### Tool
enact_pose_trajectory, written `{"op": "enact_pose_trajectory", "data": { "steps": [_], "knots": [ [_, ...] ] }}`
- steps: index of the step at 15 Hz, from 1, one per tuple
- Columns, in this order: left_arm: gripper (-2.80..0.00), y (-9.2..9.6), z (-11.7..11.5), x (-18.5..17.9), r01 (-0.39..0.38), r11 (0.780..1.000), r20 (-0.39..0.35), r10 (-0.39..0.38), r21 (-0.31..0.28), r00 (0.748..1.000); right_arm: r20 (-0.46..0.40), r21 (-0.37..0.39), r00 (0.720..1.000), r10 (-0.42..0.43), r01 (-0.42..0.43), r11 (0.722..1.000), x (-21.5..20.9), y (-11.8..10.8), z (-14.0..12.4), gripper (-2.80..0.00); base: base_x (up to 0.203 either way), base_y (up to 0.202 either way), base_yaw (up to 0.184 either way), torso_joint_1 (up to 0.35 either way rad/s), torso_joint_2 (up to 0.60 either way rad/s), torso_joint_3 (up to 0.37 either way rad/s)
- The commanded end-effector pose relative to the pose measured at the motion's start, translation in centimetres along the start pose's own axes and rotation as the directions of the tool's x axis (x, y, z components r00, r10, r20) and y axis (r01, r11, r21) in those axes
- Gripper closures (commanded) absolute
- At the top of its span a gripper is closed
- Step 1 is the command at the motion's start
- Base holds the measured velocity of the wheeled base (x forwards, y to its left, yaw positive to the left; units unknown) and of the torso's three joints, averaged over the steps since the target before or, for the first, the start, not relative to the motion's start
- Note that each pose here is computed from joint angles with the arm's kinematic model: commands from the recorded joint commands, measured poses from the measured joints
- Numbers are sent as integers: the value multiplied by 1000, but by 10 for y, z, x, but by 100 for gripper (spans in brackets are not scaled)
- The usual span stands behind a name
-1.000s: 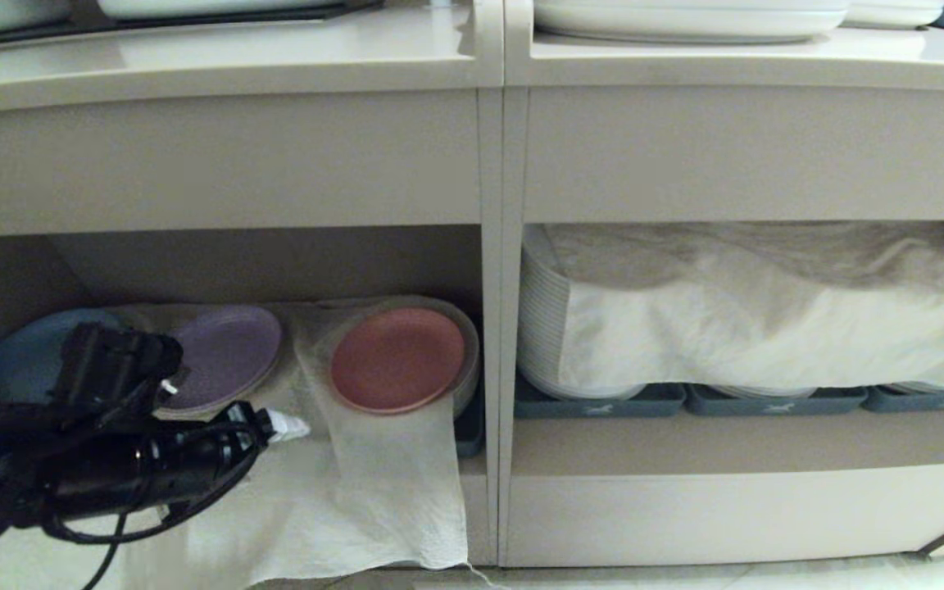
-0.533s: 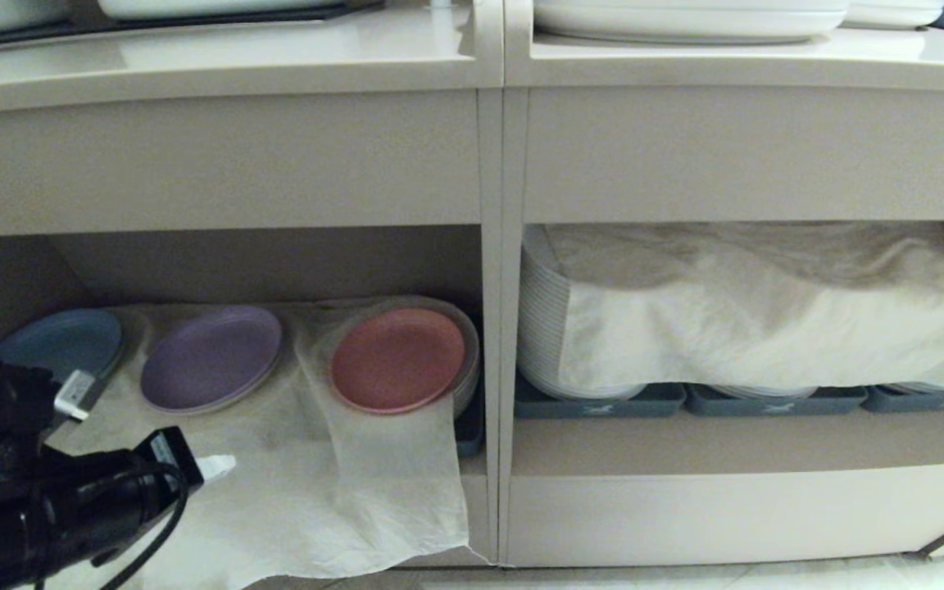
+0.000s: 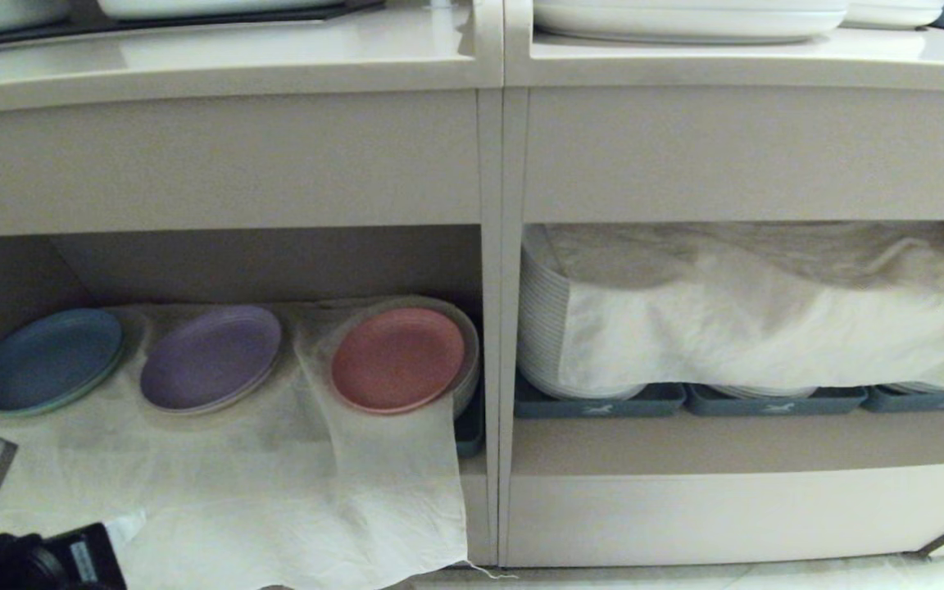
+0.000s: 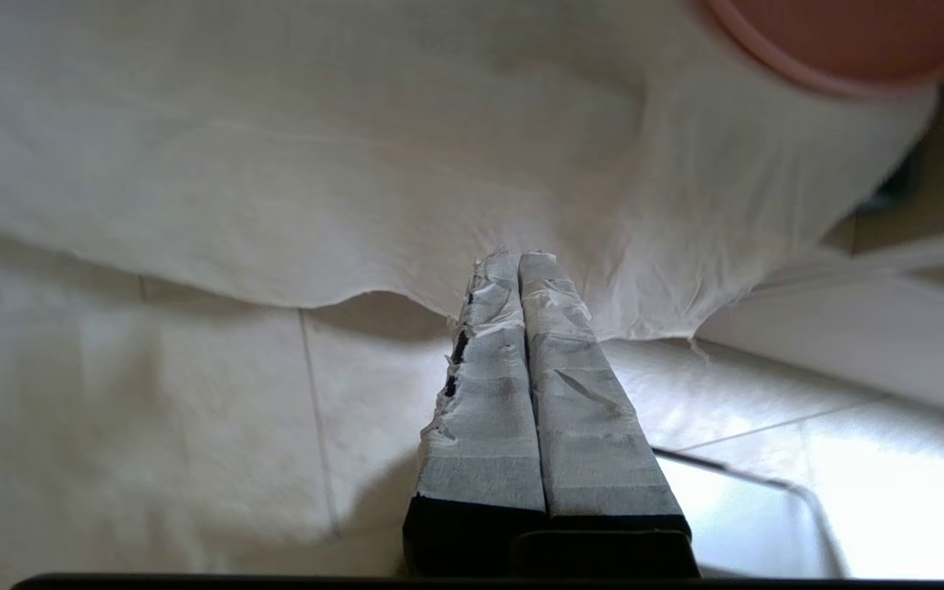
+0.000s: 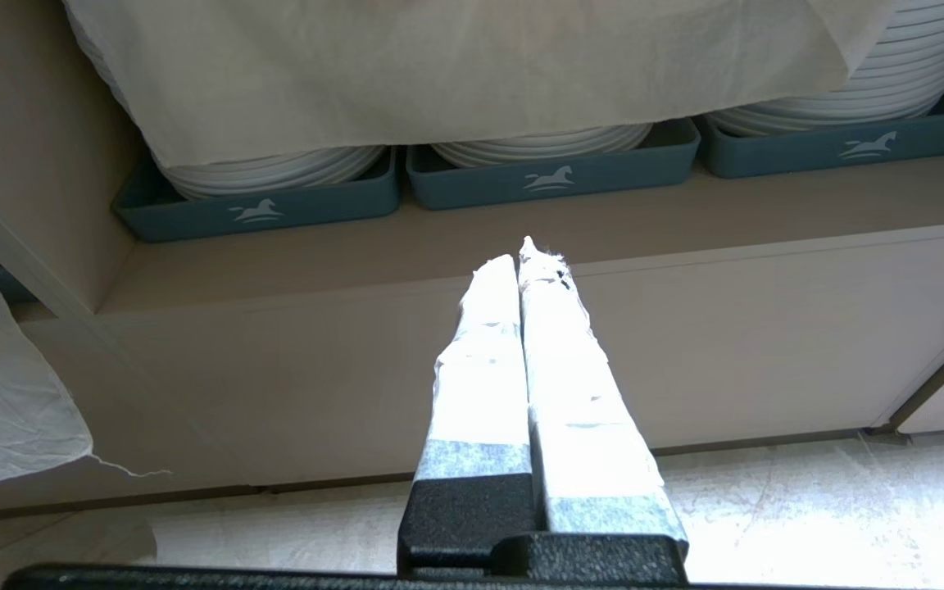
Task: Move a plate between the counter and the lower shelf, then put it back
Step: Pick up the plate in the cupboard
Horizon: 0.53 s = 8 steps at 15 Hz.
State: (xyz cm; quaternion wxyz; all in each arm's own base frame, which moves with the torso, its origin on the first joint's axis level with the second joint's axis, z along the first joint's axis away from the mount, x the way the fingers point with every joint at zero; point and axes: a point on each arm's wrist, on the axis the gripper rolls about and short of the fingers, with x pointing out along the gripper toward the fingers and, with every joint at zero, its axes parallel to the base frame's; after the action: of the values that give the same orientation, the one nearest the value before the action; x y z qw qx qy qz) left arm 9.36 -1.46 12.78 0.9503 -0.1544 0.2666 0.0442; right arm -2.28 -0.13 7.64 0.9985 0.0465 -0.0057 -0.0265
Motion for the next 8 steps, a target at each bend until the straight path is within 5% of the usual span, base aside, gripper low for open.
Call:
{"op": "enact_pose_trajectory", "data": {
  "steps": [1, 8],
  "knots": [
    [0, 14, -20, -24, 46, 998, 110, -50, 42, 993, 0, 1, 1000, 0, 0, 1000, 0, 0, 0, 0, 0, 0, 0, 0, 0, 0],
    [0, 37, -71, -62, 145, 980, 367, -185, 133, 912, 0, 1, 1000, 0, 0, 1000, 0, 0, 0, 0, 0, 0, 0, 0, 0, 0]
  ]
}}
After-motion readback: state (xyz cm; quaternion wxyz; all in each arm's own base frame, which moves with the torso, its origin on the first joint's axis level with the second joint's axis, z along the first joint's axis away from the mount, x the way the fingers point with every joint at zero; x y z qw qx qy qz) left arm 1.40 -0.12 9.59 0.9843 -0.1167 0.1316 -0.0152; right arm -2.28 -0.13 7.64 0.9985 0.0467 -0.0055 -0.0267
